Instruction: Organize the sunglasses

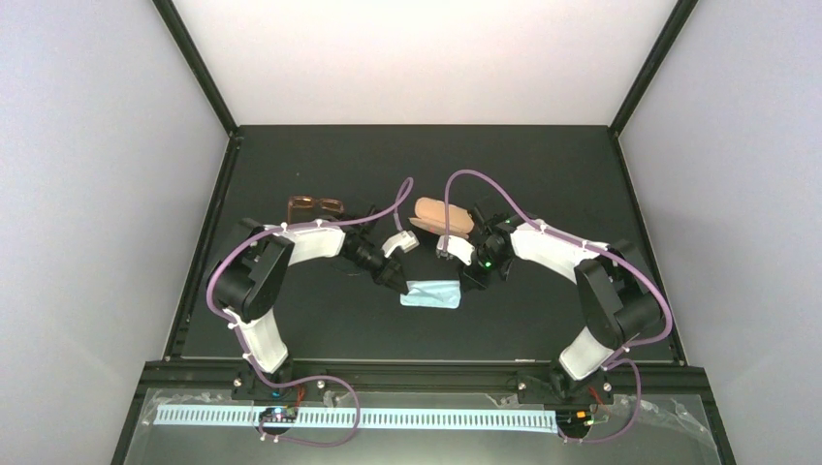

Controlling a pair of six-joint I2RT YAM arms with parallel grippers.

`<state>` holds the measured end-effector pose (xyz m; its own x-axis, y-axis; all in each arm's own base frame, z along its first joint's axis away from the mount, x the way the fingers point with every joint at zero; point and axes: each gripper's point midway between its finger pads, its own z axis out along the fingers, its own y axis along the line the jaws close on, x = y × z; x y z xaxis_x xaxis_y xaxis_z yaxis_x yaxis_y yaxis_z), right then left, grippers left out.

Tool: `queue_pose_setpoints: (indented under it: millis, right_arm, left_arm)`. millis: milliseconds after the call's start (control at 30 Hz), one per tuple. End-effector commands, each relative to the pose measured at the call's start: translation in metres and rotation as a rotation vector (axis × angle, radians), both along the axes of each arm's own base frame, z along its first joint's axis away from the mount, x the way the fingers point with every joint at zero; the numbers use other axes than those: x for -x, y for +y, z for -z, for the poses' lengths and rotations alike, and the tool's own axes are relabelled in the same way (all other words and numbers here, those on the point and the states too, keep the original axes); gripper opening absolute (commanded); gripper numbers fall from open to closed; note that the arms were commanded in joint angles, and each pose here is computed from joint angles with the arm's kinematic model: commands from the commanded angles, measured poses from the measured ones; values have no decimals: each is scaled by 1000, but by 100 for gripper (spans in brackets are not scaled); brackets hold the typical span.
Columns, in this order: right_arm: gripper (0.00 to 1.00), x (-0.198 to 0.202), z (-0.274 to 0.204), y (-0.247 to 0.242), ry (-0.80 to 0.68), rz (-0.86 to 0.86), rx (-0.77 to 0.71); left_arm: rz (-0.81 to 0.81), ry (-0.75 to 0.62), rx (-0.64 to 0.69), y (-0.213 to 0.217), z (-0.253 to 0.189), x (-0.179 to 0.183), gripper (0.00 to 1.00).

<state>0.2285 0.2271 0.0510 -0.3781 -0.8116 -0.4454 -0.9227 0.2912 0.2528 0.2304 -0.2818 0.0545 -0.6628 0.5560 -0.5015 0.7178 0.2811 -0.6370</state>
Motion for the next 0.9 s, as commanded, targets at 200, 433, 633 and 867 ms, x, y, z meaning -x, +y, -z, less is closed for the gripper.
queue_pose_setpoints:
  millis: [200,433,633,867]
  right_arm:
    - [11,-9,-6,-2,-21,28,-13]
    - [15,-16,-18,0,-17,66,-19]
    - [30,-34,-21,3,-20,169,-5]
    - [35,-49,-5,3,-2,240,42]
  left_arm:
    - [10,-33,53,-1,-19,-9,20]
    - [-7,-79,65,0,-29,-15,35]
    - [-74,-198,20,3,-44,-38,53]
    - [-125,-224,-5,12,-49,-51,63]
